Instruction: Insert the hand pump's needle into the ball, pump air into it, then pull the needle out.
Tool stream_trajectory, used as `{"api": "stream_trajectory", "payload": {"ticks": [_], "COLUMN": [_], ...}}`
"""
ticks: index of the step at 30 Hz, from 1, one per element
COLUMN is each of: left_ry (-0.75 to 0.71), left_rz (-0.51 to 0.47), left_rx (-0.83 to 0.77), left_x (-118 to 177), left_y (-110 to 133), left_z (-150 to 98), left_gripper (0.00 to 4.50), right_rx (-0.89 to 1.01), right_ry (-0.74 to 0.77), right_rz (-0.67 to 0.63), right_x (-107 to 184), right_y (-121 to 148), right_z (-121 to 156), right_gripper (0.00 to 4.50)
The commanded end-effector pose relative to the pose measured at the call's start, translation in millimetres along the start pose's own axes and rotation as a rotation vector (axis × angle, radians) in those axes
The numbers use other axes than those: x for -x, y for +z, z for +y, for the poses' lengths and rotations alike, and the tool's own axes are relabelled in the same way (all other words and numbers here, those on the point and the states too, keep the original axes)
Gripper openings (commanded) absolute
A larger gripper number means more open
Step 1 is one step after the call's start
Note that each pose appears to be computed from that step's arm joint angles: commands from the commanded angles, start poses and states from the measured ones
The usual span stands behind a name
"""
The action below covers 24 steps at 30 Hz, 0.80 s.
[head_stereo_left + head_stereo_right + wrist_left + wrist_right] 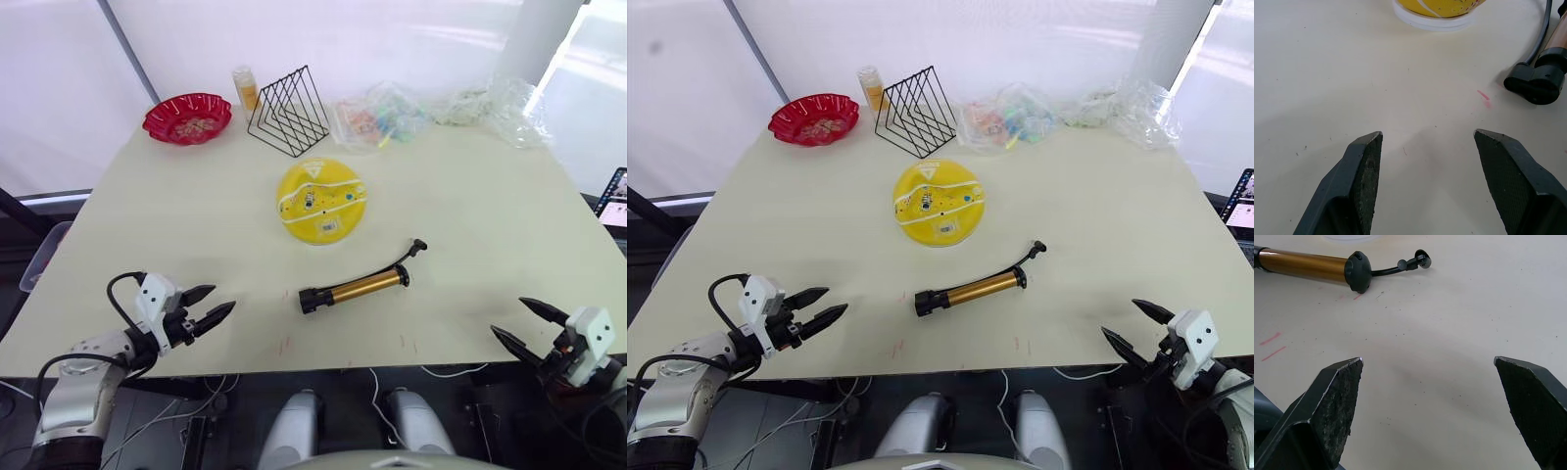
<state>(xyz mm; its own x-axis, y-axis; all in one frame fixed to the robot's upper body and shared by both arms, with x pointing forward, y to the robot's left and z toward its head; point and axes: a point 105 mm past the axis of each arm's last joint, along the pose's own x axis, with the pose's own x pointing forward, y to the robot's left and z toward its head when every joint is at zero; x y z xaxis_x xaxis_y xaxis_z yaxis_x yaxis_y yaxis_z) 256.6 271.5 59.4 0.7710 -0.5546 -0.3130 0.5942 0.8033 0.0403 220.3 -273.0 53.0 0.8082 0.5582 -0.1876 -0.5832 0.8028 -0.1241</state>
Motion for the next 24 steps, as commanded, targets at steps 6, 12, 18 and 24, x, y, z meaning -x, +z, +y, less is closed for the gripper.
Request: {"api": "stream_trajectory", "payload": {"ticks": [6, 12, 18, 24], "left_ry": [0.032, 0.033, 0.000, -0.098], "left_rz": [-0.023, -0.025, -0.032, -0.040], "left_rx": [-0.017, -0.020, -0.039, -0.074], "left_x": [10.1, 10.3, 7.8, -4.0], "left_y": [6.2, 6.6, 12.0, 30.0], "left_z": [6.6, 8.2, 5.9, -6.9], "left_gripper": [3.18, 3.18, 3.18, 3.18], "right_rx": [0.030, 0.036, 0.035, 0.027], "right_ry": [0.019, 0.028, 0.041, 0.081], "right_rz": [-0.058, -0.065, -0.080, -0.109], "right_x": [-6.8, -7.5, -9.6, -11.1], "right_y": [16.8, 24.0, 30.4, 41.5], "right_z": [1.5, 2.2, 6.5, 16.0], "right_gripper": [4.50, 4.50, 4.50, 4.50]}}
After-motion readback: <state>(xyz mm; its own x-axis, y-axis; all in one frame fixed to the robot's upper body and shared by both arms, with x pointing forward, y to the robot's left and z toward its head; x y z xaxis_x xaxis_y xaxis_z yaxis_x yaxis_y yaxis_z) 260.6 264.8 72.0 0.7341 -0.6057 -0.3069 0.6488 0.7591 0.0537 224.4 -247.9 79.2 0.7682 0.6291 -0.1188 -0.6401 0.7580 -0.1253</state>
